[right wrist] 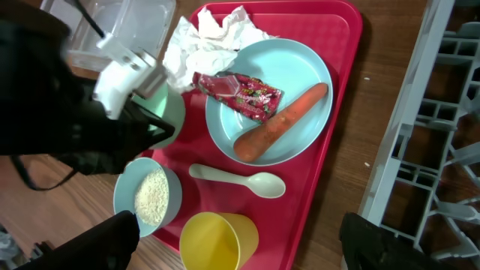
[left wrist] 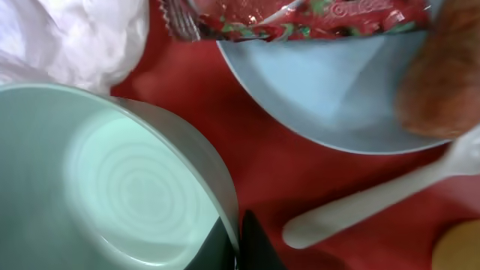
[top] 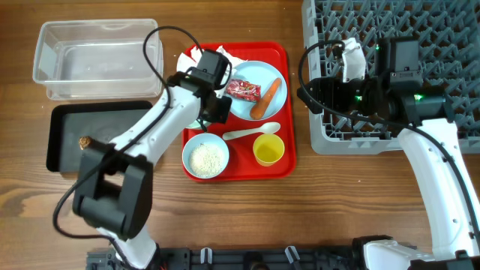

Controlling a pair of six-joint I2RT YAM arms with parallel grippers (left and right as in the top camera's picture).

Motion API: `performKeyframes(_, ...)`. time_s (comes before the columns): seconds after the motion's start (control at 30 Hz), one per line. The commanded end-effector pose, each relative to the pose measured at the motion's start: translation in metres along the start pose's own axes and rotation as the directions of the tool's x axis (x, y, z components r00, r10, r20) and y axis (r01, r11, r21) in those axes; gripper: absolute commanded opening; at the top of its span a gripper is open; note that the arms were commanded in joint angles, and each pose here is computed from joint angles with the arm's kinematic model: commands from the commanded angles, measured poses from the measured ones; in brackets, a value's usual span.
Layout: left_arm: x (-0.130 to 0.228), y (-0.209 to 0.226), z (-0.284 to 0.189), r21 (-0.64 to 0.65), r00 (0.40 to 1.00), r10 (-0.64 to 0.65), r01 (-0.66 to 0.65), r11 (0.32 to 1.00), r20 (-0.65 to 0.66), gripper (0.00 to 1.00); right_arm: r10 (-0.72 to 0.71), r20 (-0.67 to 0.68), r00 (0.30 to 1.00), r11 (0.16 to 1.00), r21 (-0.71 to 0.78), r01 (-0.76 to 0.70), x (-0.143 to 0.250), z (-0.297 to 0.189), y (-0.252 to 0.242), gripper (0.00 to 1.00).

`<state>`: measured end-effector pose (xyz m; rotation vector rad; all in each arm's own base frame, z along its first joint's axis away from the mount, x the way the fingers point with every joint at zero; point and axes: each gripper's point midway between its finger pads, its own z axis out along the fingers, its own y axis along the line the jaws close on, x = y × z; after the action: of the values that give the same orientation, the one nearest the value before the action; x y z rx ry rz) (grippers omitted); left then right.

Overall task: Sort waste into correct bins and load items into the dishwasher rack
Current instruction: 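Return the empty green bowl to the red tray with the left gripper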

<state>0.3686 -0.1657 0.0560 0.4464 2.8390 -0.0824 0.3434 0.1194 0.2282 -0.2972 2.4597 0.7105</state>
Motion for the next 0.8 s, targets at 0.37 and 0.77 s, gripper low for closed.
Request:
performKeyframes(0.37,-0.004,-0.019,0.008,-0.026,0.999,0.043,-0.042,0.999,0.018,0.31,-0.006,0.016,1.0,1.0,0.008,0.006,-0.007,-0.001,0.001,0.89)
performKeyframes(0.77,-0.056,-0.022,-0.032,-0.009,0.987,0.025,-0.024,1.0,0.156,0.87,-0.009,0.016,1.0,1.0,0.008,0.009,-0.007,-0.001,0.001,0.92)
